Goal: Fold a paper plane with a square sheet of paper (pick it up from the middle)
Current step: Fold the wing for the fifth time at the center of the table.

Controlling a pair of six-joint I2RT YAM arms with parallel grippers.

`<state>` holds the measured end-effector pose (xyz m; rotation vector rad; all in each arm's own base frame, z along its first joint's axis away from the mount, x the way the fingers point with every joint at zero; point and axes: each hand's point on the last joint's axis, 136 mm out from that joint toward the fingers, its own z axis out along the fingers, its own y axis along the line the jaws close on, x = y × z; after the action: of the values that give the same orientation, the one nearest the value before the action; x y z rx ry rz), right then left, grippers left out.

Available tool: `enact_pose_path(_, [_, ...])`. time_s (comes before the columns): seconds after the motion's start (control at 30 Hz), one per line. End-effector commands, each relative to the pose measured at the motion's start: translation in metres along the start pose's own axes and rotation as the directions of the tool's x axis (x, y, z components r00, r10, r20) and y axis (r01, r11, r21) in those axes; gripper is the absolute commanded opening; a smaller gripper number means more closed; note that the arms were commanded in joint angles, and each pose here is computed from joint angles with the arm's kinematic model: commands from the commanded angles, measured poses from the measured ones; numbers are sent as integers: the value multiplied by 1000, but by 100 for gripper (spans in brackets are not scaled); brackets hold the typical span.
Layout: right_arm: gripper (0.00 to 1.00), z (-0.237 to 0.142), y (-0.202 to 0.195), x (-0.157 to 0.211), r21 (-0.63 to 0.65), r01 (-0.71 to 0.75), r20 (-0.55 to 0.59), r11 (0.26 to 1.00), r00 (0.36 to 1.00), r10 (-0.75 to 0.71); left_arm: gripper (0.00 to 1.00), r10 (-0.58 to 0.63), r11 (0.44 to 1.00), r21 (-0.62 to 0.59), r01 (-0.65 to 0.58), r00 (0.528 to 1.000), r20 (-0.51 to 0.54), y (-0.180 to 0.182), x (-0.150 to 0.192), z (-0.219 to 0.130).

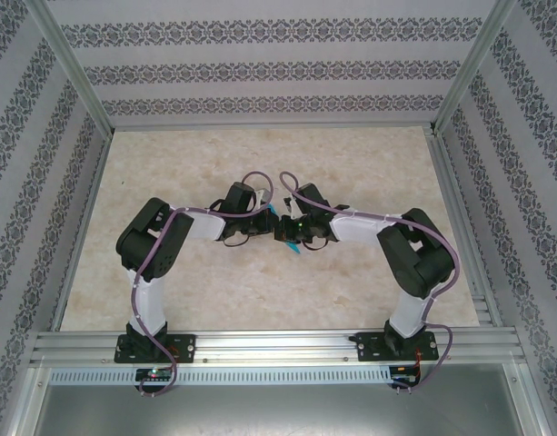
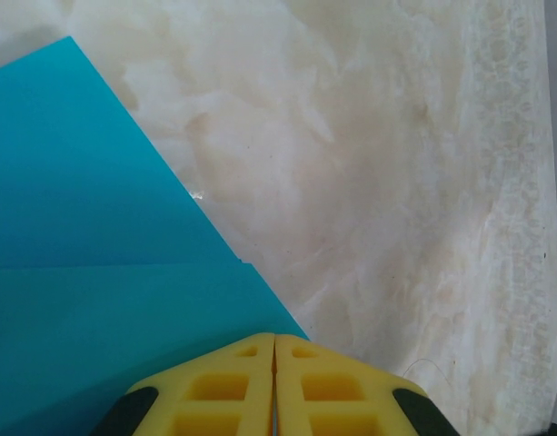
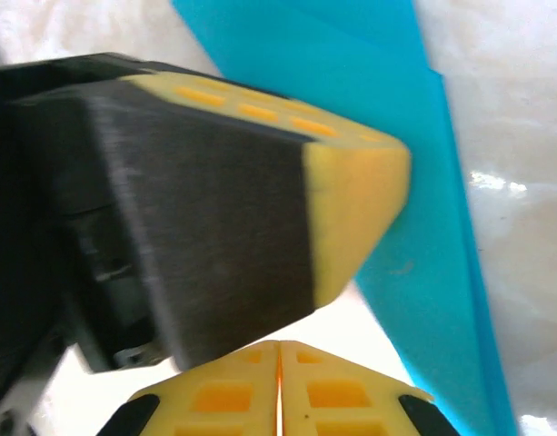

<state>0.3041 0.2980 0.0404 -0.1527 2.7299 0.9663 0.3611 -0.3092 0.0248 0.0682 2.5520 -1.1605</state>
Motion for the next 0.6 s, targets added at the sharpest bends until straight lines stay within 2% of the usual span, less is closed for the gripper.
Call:
enact_pose_path(0.0, [9, 6, -16, -7, 51, -26, 16, 998, 1000, 25, 9, -88, 993, -88, 80, 993, -80, 23, 33, 3])
enact_pose_path(0.33, [8, 14, -46, 6, 110, -86, -24, 990, 996, 89, 10, -89, 989, -126, 79, 993, -76, 30, 32, 4])
enact_pose_path(0.57, [8, 12, -63, 39, 75, -132, -85, 988, 987, 138, 9, -88, 983, -166, 75, 993, -74, 37, 32, 3])
